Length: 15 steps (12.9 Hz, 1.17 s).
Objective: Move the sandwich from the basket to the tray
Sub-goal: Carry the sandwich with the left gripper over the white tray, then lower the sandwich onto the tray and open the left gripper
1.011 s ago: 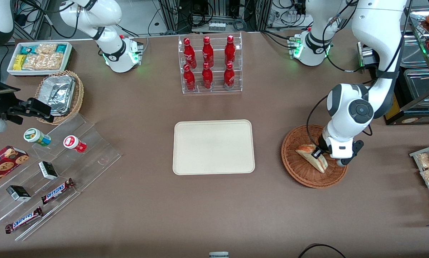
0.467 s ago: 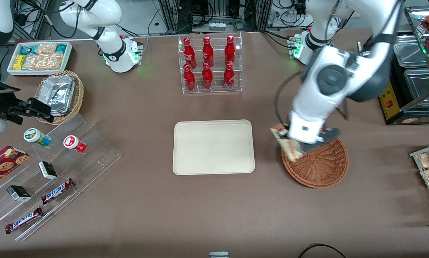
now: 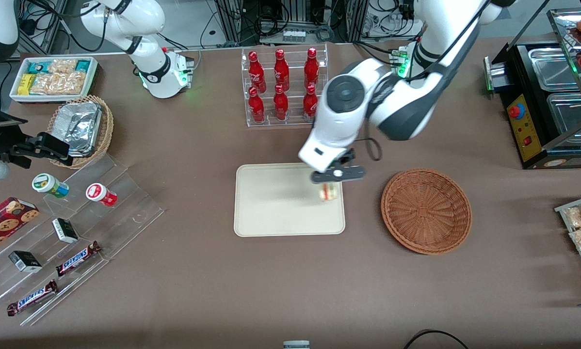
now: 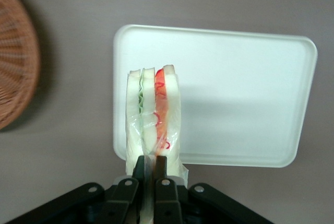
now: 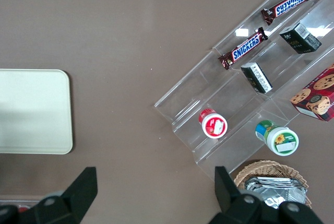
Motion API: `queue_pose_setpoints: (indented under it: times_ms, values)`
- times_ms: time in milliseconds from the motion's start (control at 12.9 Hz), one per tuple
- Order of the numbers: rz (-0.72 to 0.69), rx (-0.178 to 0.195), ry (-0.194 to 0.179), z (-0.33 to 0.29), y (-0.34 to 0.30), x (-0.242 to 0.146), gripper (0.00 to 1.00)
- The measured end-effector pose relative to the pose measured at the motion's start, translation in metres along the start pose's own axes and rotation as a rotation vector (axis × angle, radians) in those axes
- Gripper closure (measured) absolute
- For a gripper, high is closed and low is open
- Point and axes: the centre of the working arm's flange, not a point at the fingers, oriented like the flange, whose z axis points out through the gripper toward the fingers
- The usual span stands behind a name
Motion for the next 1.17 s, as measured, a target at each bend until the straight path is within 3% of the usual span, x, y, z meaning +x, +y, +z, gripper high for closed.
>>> queue_pose_setpoints:
  times_ms: [467,856,1011,1167]
  values:
    - [0.134,-0.060,0.036,0.088,0.072,-0.022,0.91]
    - [0.091,-0.005,0.061,0.167,0.075,0.002,0.91]
    - [0.082,-0.008,0.076,0.173,0.079,0.004,0.91]
    - [0.052,-0.014,0.087,0.168,0.079,0.008,0.73]
